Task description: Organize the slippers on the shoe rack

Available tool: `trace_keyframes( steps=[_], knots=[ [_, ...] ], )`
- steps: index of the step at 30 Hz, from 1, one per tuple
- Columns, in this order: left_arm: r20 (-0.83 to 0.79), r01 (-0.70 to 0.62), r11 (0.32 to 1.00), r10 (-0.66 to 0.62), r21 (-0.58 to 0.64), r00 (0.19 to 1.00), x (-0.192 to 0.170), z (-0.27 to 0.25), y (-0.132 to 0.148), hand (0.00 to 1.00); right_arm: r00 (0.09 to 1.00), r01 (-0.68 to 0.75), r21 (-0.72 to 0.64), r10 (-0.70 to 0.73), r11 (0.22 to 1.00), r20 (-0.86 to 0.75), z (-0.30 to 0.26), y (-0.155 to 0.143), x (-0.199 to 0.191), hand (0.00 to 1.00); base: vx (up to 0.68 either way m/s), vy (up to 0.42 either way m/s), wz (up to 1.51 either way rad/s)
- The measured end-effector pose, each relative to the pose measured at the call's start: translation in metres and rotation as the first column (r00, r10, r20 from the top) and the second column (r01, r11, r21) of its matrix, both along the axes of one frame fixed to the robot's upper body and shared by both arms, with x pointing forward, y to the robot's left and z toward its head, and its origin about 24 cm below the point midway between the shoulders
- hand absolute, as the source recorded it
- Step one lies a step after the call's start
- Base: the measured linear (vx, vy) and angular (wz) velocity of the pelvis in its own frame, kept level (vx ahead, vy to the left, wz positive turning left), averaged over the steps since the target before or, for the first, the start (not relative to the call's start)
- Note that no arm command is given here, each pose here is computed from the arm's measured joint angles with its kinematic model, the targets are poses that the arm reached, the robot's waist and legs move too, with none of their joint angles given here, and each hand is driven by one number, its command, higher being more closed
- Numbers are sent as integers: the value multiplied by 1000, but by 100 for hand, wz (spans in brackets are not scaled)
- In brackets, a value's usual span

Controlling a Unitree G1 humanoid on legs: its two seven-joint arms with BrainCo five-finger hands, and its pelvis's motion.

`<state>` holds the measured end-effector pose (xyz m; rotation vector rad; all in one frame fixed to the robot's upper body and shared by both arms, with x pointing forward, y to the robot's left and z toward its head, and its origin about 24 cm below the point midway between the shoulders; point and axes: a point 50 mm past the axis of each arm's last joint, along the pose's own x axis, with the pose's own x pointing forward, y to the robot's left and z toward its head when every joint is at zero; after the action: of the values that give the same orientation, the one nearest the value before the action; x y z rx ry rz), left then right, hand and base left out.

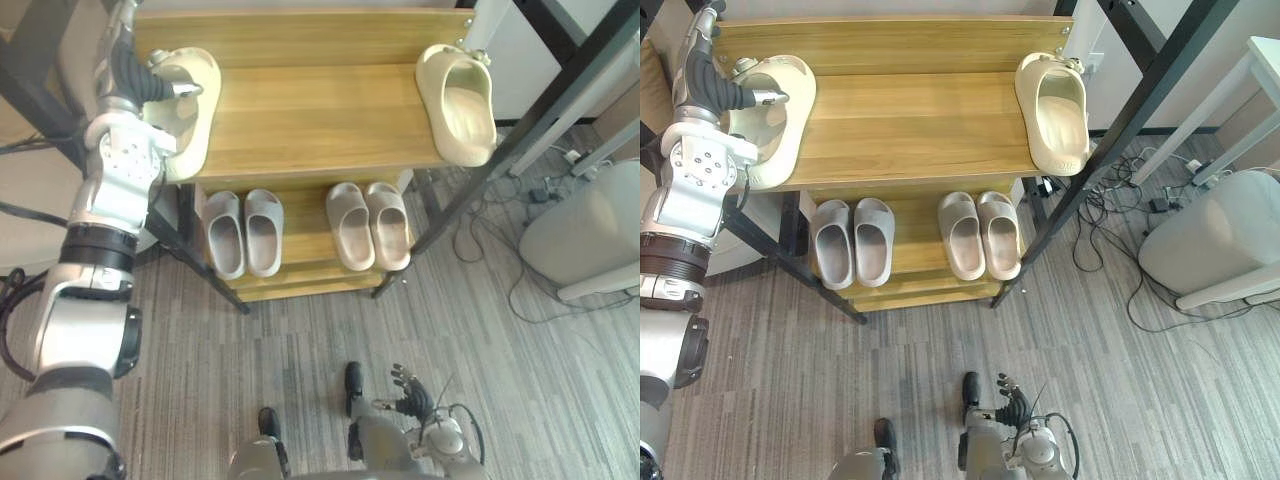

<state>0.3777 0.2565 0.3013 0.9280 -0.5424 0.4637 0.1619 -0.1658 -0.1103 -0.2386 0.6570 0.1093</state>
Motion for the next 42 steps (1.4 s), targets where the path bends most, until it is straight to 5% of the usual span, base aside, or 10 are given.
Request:
trace_keyframes(
  steps=[10, 42],
  knots=[
    [-38, -66, 989, 71, 134, 997, 1, 15, 8, 0, 1000, -15, 17, 14, 1000, 13, 1, 3, 1, 0, -28, 49, -2],
    [-27, -86, 984, 91, 158, 996, -4, 37, 13, 0, 999, -52, 64, 51, 997, 15, 3, 13, 2, 0, 3, 58, 1]
  ],
)
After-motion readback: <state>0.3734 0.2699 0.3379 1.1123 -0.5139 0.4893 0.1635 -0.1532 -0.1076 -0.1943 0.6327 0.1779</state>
